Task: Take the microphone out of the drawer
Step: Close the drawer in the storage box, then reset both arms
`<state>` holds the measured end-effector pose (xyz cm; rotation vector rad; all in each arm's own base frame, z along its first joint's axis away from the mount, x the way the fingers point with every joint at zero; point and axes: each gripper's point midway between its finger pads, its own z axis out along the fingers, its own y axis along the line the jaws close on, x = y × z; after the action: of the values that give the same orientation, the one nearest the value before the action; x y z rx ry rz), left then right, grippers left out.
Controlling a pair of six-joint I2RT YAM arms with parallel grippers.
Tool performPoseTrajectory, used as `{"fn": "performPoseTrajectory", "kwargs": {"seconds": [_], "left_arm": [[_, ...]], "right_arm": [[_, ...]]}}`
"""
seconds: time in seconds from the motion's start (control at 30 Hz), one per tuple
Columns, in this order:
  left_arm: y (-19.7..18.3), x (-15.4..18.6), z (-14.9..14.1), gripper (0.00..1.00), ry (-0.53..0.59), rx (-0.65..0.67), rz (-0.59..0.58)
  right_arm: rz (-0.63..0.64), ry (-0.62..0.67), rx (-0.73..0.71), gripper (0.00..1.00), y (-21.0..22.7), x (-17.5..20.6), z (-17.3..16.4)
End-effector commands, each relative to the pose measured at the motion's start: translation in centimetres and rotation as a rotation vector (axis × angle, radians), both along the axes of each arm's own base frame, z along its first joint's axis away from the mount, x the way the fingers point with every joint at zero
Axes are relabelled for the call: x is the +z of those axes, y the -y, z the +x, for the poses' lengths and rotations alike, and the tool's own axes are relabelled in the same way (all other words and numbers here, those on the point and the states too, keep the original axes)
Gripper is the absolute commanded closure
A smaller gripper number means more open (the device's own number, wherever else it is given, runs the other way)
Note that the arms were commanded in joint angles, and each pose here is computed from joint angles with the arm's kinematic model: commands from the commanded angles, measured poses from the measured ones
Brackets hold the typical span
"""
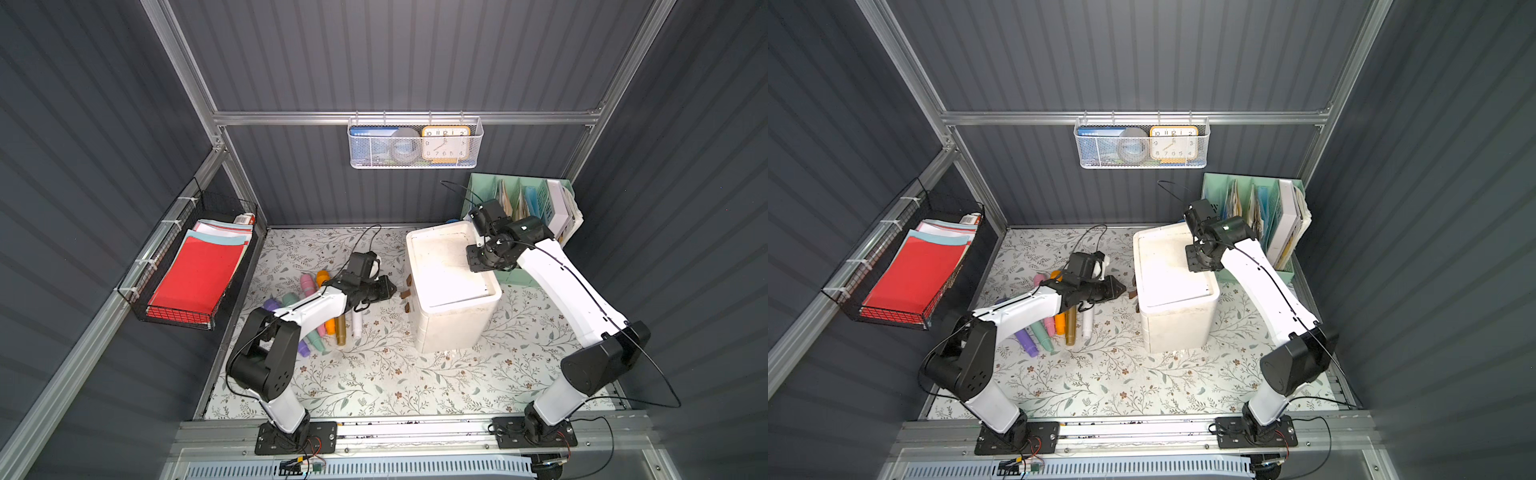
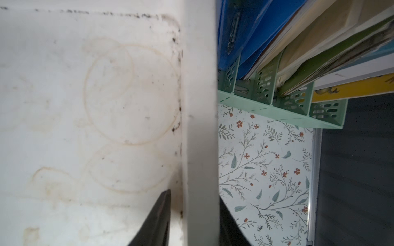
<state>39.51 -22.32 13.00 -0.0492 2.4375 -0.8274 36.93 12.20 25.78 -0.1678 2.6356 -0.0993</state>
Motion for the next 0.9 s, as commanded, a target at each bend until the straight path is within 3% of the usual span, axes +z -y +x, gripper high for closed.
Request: {"fn": "performPoseTrajectory", "kwargs": {"seconds": [0.0,0.07,0.1,0.13,0.17,0.37,0.5,0.63,0.87], "left_arm": [[-4.1,0.2,-0.8,0.68,0.015,0.037,0.14],[-5.9,1.0,-0.9,0.6,0.045,0.065,0.202],[-6.7,1.4,-0.9,0.51,0.064,0.078,0.237],[-8.0,1.8,-0.9,0.19,0.073,0.113,0.285],[-9.4,2.1,-1.0,0.01,0.086,0.154,0.334],[-14.5,4.8,-1.3,0.01,0.209,0.268,0.424],[-16.4,4.3,-1.1,0.01,0.217,0.277,0.475],[-18.3,2.7,-0.6,0.01,0.257,0.272,0.543],[-21.0,-0.2,-1.7,0.01,0.417,0.333,0.622]], "right_arm": [[-0.069,-0.149,0.023,0.56,0.3,-2.6,-1.8],[-0.069,-0.102,0.013,0.53,0.5,-1.0,-1.4],[-0.069,-0.074,0.008,0.52,0.7,-0.1,-1.2],[-0.069,-0.041,-0.001,0.51,0.9,0.9,-1.1],[-0.069,-0.002,-0.013,0.51,1.3,2.0,-0.9],[0.002,0.252,-0.115,0.46,4.7,7.8,-1.3],[0.058,0.351,-0.213,0.43,8.2,8.8,-2.4],[0.019,0.39,-0.333,0.22,12.1,6.1,-3.6],[-0.018,0.391,-0.461,0.17,15.9,-3.9,-5.1]]}}
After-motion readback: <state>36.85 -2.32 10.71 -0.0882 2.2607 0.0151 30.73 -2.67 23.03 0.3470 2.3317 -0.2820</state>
